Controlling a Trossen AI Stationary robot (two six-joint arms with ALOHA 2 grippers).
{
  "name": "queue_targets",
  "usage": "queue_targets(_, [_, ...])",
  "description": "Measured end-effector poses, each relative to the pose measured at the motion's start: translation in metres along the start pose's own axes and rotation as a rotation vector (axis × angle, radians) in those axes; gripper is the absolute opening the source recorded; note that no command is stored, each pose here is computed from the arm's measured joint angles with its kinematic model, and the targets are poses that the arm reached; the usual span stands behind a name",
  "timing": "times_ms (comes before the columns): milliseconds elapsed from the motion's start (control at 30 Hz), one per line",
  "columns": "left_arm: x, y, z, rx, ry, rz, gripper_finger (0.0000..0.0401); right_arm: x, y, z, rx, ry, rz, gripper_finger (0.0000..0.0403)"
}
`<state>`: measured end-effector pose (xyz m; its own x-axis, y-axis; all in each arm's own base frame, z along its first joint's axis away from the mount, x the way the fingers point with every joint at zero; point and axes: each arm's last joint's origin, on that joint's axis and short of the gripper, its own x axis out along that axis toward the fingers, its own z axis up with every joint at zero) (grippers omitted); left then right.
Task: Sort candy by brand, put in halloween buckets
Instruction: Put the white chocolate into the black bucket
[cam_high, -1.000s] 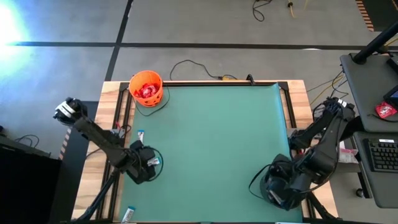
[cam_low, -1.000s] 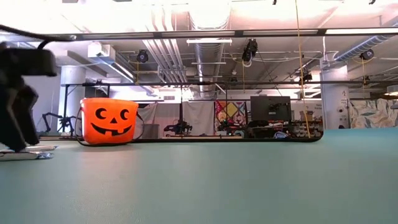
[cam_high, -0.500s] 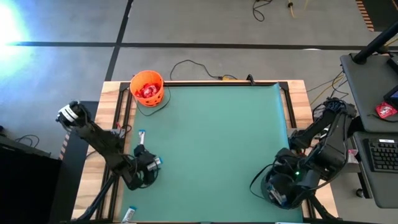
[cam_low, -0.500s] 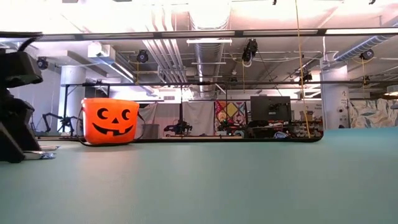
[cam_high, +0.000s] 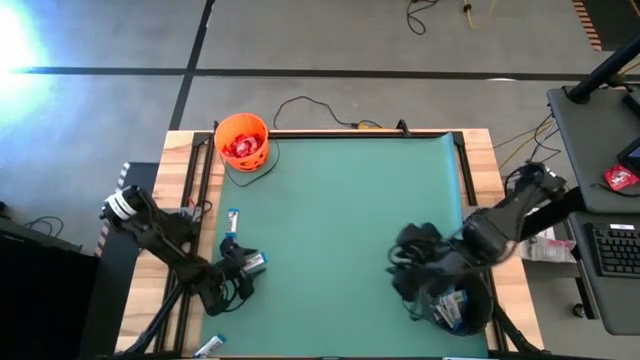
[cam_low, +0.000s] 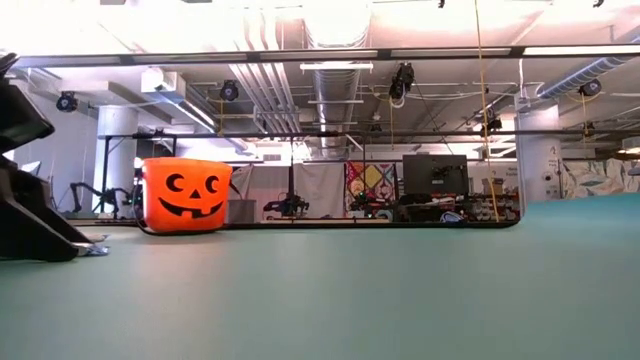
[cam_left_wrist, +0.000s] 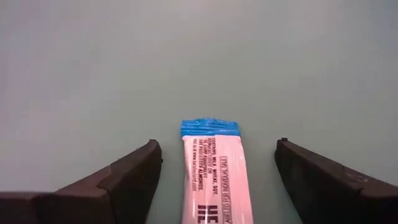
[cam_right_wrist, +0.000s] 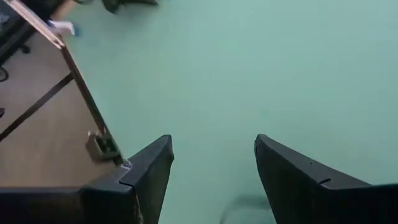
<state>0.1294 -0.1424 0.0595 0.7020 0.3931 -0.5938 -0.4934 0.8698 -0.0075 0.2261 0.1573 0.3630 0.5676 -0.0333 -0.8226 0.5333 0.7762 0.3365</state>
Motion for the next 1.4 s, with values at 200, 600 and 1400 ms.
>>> queue_targets(200, [0.004,0.000,-0.011,0.030,-0.099,0.011,0.0218,0.036,0.007,0.043,-0.246,-0.120,0.046,0.0219])
queue_targets(600, [0.010,-0.003,-0.020,0.075,-0.188,0.025,0.0094,0.143,0.033,0.081,-0.651,-0.194,0.148,0.0219])
queue_targets(1400, [-0.044,-0.021,0.131,-0.434,-0.015,-0.470,0.0103,0.180,0.083,0.069,-1.395,-0.432,0.108,0.0219])
